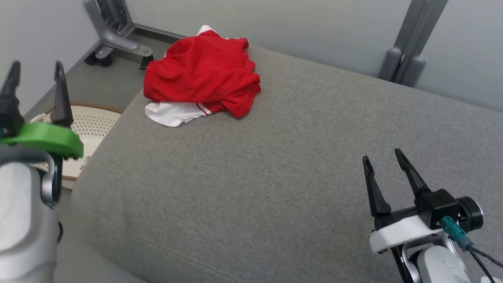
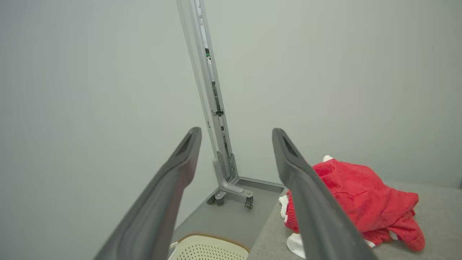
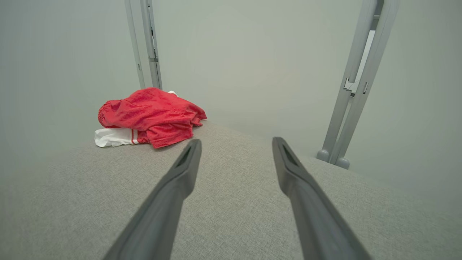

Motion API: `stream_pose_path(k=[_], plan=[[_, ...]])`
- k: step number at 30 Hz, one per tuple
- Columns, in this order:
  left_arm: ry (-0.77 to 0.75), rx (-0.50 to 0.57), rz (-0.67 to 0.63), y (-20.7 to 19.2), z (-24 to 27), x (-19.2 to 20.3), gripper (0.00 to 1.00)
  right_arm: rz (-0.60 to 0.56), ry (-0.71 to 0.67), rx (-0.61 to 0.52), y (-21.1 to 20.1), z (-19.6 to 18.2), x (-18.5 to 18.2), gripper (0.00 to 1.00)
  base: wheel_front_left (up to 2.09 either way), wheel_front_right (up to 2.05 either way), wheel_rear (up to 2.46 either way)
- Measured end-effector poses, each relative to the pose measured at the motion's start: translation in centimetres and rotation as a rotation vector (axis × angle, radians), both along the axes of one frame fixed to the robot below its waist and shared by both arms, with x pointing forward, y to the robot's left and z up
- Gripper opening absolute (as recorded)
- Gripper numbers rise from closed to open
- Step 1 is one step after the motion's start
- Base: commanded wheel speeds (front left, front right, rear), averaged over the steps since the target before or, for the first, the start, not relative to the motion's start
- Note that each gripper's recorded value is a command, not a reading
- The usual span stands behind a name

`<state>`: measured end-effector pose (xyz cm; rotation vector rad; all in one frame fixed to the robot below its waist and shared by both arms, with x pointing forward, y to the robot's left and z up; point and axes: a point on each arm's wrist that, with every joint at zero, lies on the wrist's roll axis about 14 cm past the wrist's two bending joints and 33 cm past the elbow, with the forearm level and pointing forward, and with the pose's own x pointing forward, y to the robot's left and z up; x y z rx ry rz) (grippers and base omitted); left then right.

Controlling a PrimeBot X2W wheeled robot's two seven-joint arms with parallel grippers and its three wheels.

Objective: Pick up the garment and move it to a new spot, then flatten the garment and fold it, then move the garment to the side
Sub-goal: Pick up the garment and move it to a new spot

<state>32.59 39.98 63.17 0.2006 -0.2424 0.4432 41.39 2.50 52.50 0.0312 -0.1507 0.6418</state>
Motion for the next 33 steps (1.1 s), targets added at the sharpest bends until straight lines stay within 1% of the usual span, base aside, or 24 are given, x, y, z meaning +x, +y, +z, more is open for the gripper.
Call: stream_pose_path(k=[2, 4, 6, 9, 11, 15, 18, 24, 28, 32, 33], plan=[[0.003, 0.034, -0.025, 0.1, 2.1, 2.3, 1.00, -0.012, -0.010, 0.000, -0.3, 0.1, 0.6, 1.00, 0.00, 0.00, 0.00], [0.039, 0.052, -0.047, 0.3, 3.3, 4.9, 1.00, -0.024, -0.027, 0.001, -0.6, 0.4, 1.3, 1.00, 0.00, 0.00, 0.00], [0.090, 0.057, -0.062, 0.4, 3.6, 7.2, 1.00, -0.043, -0.045, 0.002, -1.2, 0.7, 1.9, 1.00, 0.00, 0.00, 0.00], [0.188, 0.032, -0.068, 0.8, 2.5, 10.8, 1.00, -0.097, -0.066, 0.000, -3.0, 0.9, 3.1, 1.00, 0.00, 0.00, 0.00], [0.270, 0.022, -0.059, 1.3, 1.2, 13.1, 1.00, -0.155, -0.068, -0.003, -5.0, 0.6, 4.0, 1.00, 0.00, 0.00, 0.00], [0.390, -0.023, -0.086, 0.3, -2.7, 17.0, 1.00, -0.255, -0.055, -0.029, -8.6, -0.8, 5.1, 1.00, 0.00, 0.00, 0.00], [0.460, -0.093, -0.099, -0.4, -6.3, 19.6, 1.00, -0.325, -0.030, -0.063, -11.2, -2.4, 5.6, 1.00, 0.00, 0.00, 0.00], [0.621, -0.195, -0.128, -2.7, -14.8, 22.3, 1.00, -0.403, 0.036, -0.104, -14.4, -5.4, 5.9, 1.00, 0.00, 0.00, 0.00], [0.704, -0.222, -0.144, -4.0, -18.9, 23.3, 1.00, -0.440, 0.078, -0.128, -15.9, -7.2, 5.8, 1.00, 0.00, 0.00, 0.00], [0.760, -0.232, -0.146, -4.8, -21.6, 23.8, 1.00, -0.469, 0.105, -0.147, -17.1, -8.3, 5.7, 1.00, 0.00, 0.00, 0.00], [0.770, -0.232, -0.140, -4.9, -22.0, 23.9, 0.80, -0.474, 0.110, -0.151, -17.3, -8.5, 5.7, 1.00, 0.00, 0.00, 0.00]])
